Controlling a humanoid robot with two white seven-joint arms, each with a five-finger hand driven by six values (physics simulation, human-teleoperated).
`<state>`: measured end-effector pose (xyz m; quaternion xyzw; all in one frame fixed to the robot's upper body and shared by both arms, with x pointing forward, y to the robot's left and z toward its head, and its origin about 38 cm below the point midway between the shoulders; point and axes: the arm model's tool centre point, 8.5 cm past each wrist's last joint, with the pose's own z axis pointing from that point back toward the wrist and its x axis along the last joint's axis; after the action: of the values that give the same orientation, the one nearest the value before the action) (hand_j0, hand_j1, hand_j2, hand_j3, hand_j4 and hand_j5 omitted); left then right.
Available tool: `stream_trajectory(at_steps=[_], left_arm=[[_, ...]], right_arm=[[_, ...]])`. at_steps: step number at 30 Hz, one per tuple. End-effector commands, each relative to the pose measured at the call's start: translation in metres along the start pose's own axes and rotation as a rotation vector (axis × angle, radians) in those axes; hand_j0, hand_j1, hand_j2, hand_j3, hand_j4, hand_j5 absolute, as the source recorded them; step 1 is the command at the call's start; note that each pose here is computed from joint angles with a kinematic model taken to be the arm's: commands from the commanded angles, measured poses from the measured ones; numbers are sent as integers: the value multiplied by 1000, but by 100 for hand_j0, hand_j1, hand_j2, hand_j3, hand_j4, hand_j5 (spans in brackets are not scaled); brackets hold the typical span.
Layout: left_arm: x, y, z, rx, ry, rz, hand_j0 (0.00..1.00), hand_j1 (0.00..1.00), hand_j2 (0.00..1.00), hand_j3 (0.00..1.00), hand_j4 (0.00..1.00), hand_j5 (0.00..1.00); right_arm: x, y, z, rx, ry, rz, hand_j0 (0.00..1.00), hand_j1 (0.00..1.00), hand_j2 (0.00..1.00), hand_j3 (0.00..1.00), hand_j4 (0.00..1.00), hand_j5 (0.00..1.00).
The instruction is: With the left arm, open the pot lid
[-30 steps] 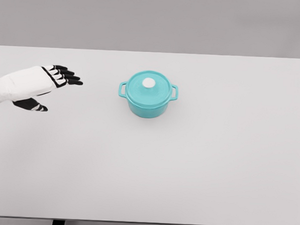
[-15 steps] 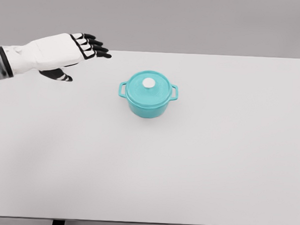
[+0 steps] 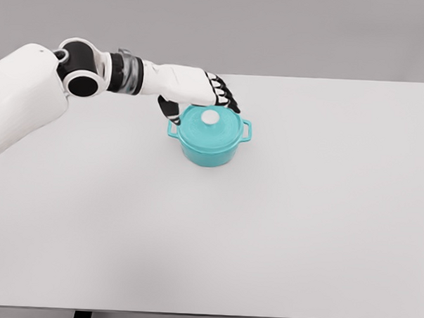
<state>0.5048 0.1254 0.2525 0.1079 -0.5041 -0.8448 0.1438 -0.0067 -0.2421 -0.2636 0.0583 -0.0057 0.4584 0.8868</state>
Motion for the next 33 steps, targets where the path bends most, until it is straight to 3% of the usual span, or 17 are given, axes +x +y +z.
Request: stream_trajectory(at_steps=[1, 6, 10, 14, 20, 33], left_arm=[[-2, -4, -3, -7, 6, 14, 100, 100, 100, 100, 100, 100], [-3, 1, -1, -6, 9, 4, 100, 100, 100, 100, 100, 100], [-3, 1, -1, -11, 9, 2, 85, 85, 85, 85, 85, 85], [-2, 1, -4, -18, 3, 1, 77, 77, 77, 77, 77, 77], [3, -5, -17, -46, -15, 3, 77, 77, 77, 77, 77, 77], [5, -5, -21, -51, -20, -3, 73, 73, 73, 73, 73, 73]], right_arm=[[0, 0, 0, 0, -1, 0, 100, 100, 100, 100, 100, 100], [0, 0, 0, 0, 0, 0, 100, 100, 100, 100, 100, 100], [0, 0, 0, 0, -1, 0, 100, 100, 100, 100, 100, 100], [0, 0, 0, 0, 0, 0, 100, 100, 100, 100, 100, 100], [0, -1, 0, -1, -1, 0, 100, 100, 100, 100, 100, 100], [0, 0, 0, 0, -1, 0, 100, 100, 100, 100, 100, 100]])
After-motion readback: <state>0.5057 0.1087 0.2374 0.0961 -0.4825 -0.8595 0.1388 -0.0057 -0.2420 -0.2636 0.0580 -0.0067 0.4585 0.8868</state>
